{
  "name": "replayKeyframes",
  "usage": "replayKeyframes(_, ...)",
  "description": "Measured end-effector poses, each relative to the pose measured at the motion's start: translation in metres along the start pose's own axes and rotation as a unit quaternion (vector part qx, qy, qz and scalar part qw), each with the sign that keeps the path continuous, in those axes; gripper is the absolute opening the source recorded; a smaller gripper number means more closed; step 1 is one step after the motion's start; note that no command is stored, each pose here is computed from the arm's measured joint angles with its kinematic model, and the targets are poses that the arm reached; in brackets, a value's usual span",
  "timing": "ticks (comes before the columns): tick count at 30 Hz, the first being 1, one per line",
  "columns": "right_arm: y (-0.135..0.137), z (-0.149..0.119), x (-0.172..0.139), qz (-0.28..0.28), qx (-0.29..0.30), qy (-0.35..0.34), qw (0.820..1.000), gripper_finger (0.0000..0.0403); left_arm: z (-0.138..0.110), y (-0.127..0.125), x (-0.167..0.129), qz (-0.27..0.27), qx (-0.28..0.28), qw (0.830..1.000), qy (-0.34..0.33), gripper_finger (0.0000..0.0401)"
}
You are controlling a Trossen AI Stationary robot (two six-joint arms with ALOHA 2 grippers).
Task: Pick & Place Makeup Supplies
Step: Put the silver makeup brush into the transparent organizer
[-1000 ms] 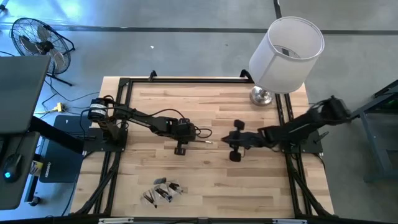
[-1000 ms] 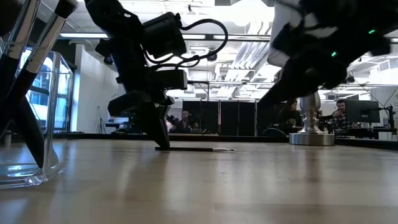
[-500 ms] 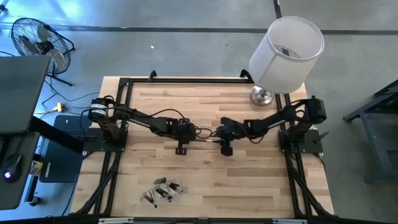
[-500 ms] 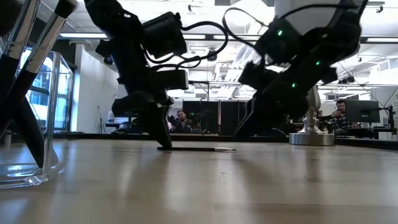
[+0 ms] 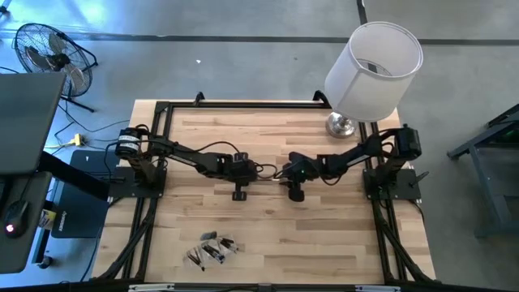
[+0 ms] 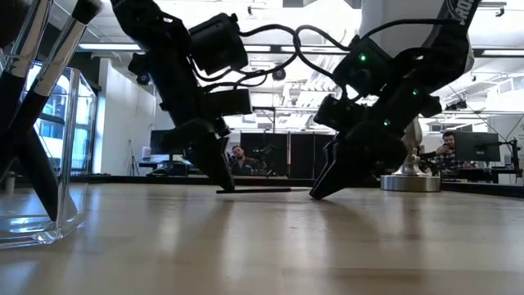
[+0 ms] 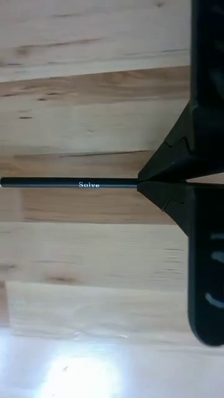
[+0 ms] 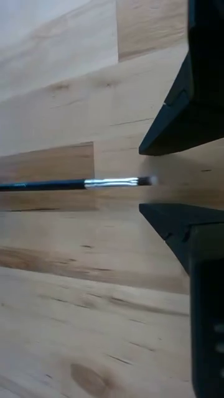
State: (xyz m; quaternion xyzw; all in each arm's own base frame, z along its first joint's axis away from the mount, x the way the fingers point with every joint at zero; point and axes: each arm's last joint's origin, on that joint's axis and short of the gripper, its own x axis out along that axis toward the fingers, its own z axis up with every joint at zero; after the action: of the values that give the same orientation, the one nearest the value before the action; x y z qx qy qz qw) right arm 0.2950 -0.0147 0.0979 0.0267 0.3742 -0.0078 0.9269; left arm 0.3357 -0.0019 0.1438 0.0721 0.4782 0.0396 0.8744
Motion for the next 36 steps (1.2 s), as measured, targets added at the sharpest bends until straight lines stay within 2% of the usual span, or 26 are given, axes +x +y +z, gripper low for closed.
replayKeyframes(5, 0.001, -0.006, 0.007, -0.04, 0.021, 0.011, 0.999, 0.013, 0.001, 0.0, 0.0, -0.002, -0.001, 1.0, -0.006, 0.0)
replayKeyframes(8, 0.0, -0.007, 0.007, -0.039, 0.021, 0.012, 0.999, 0.0117, 0.001, 0.0, 0.0, -0.003, -0.001, 1.0, -0.007, 0.0)
replayKeyframes(16, 0.001, -0.004, 0.008, -0.022, 0.03, -0.001, 0.999, 0.0011, 0.001, 0.0, 0.0, -0.003, -0.002, 1.0, -0.006, 0.0)
replayKeyframes(21, 0.001, -0.003, 0.008, -0.017, 0.033, -0.011, 0.999, 0.0012, 0.002, 0.0, 0.0, -0.005, -0.002, 1.0, -0.01, 0.0)
replayKeyframes(29, 0.002, -0.002, 0.008, -0.001, 0.038, -0.012, 0.999, 0.0003, 0.011, 0.0, -0.001, -0.001, -0.008, 0.998, -0.055, 0.0006)
replayKeyframes(36, 0.003, -0.001, 0.005, 0.01, 0.055, -0.009, 0.998, 0.0002, 0.011, 0.0, -0.001, 0.001, -0.001, 0.998, -0.055, 0.0061)
